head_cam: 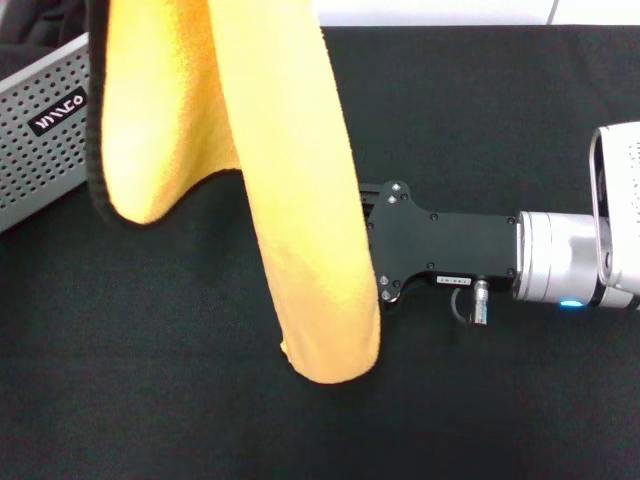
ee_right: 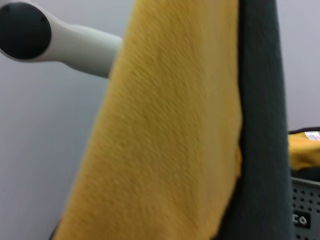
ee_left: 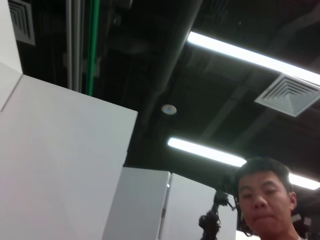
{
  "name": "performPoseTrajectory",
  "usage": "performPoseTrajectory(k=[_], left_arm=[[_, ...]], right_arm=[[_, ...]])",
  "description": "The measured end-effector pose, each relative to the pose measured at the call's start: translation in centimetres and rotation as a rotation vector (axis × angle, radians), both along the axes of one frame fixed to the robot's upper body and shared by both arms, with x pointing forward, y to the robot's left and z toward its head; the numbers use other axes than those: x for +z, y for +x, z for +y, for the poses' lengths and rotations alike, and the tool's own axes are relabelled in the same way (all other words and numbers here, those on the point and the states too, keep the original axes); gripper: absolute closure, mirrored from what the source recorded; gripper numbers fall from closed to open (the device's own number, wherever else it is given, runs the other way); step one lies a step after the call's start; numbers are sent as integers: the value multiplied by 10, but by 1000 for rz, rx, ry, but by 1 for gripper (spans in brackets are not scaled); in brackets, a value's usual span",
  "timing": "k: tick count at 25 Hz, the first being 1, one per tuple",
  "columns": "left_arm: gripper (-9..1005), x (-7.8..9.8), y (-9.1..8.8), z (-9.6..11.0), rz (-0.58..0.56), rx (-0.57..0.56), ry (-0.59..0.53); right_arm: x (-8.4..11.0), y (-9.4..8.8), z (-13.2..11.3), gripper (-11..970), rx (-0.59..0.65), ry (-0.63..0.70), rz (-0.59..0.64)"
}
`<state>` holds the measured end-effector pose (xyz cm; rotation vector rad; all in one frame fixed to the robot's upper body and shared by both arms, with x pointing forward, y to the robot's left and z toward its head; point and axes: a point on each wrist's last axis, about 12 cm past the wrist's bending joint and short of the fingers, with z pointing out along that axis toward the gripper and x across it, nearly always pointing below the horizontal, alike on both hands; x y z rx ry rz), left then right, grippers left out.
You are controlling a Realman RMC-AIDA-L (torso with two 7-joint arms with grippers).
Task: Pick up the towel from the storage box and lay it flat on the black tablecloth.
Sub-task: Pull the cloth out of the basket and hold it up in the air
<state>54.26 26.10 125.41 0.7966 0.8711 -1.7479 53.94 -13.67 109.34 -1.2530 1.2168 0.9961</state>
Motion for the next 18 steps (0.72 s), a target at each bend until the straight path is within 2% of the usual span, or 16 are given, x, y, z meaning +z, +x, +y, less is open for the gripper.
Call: performPoseTrajectory(k=[9,18], left_arm=[[986,-15,3,12,70,54,-25],[986,-25,-4,24,86,105,-23]], right_arm=[[4,-8,-6,327,-31,53,-20],[11,-14,-41,327,-107,180,-34]])
